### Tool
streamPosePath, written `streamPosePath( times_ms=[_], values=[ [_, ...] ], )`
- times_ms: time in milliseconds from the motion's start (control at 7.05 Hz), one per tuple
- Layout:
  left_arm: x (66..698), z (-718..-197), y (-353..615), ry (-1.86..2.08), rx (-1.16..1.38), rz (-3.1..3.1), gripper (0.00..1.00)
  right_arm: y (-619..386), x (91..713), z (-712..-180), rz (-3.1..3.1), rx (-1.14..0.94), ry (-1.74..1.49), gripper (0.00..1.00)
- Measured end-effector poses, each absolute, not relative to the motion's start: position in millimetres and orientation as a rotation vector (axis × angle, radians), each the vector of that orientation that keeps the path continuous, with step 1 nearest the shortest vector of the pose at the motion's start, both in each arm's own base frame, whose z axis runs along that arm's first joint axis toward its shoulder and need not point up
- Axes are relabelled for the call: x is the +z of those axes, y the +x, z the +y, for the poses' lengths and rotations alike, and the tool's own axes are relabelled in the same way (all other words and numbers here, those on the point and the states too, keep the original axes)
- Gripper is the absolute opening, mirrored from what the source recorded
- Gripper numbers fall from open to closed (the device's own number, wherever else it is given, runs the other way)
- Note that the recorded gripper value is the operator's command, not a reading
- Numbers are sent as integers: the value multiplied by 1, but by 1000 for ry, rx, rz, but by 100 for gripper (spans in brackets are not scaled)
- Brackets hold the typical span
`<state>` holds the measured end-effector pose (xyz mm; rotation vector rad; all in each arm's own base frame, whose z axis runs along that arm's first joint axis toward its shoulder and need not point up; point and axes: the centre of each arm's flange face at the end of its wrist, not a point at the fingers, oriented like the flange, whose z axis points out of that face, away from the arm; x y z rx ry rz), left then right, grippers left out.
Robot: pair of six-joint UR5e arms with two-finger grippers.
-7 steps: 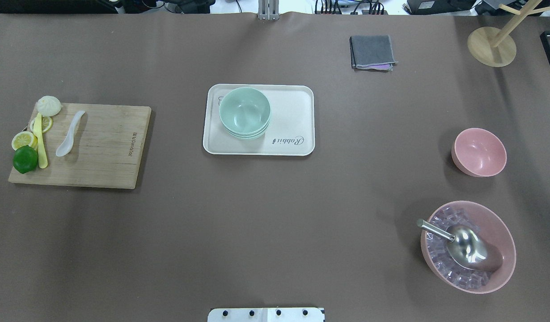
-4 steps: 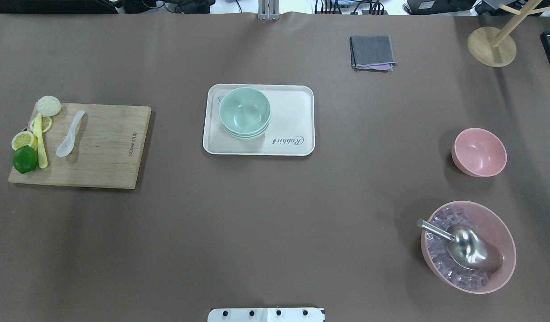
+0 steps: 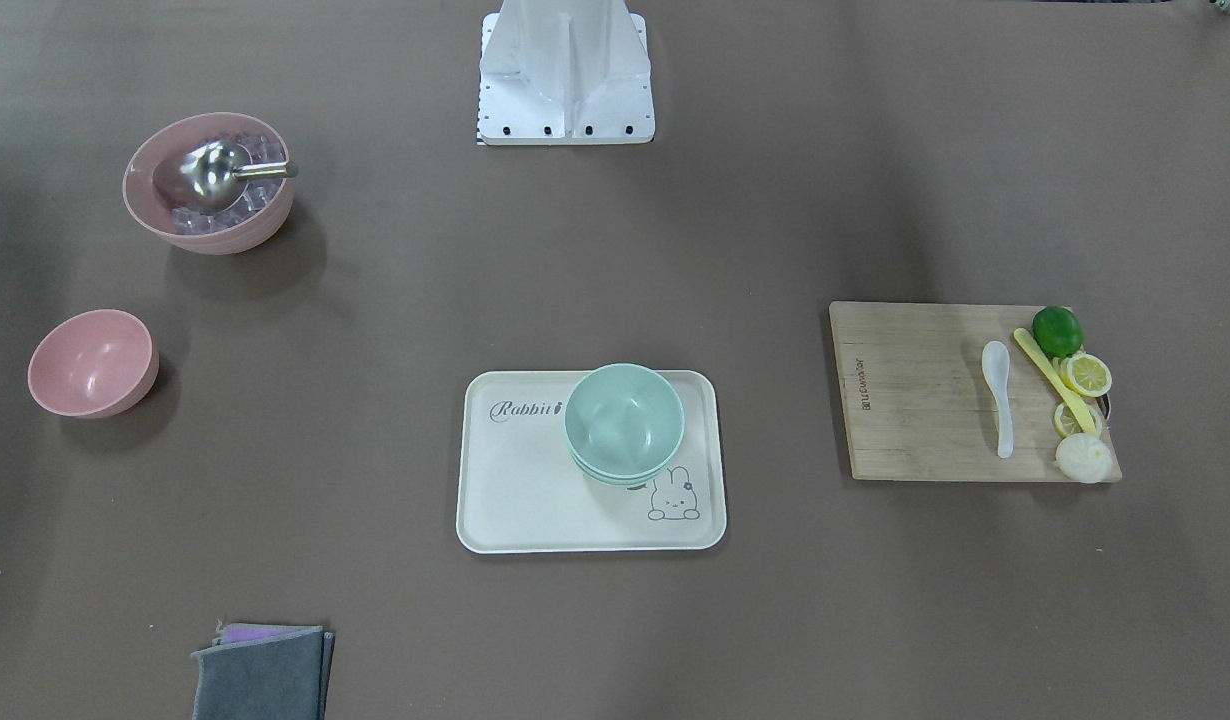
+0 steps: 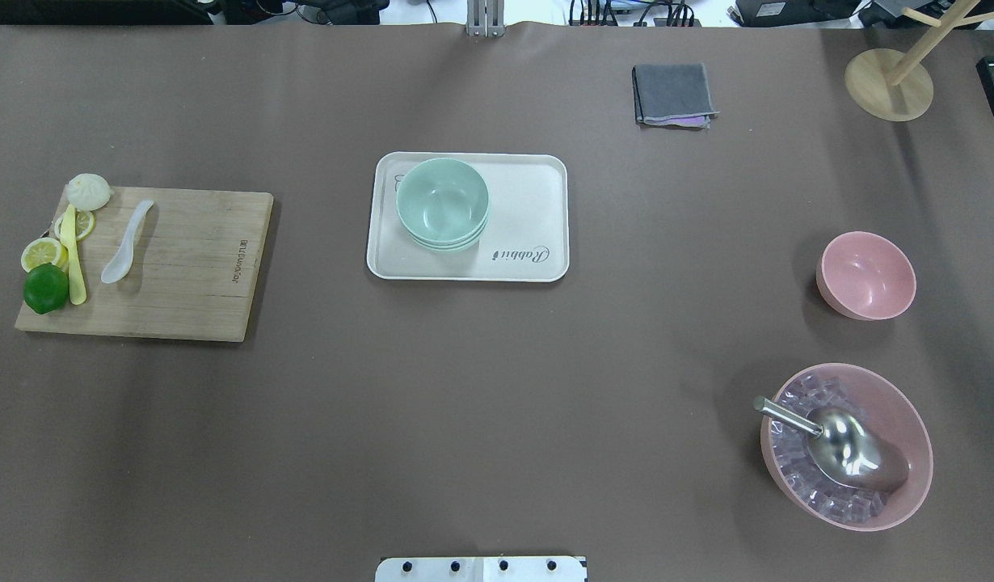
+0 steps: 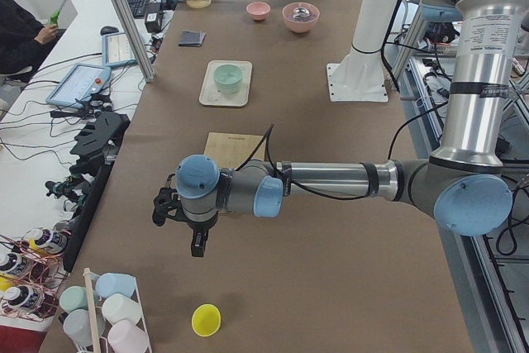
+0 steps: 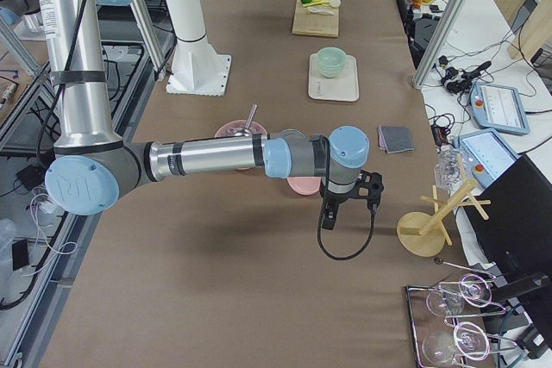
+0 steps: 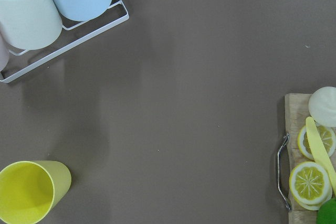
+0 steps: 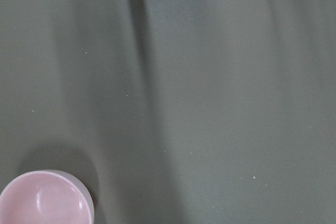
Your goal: Stack pink bowl on green and place spoon
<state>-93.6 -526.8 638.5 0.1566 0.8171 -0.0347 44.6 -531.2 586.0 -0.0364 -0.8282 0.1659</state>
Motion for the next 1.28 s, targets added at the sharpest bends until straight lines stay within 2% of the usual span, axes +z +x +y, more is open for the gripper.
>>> streamPosePath(
  times_ms=[1277],
  values=[
    [640, -528, -92, 150, -39, 818, 99, 44, 581, -535, -830, 165, -28, 100]
  ],
)
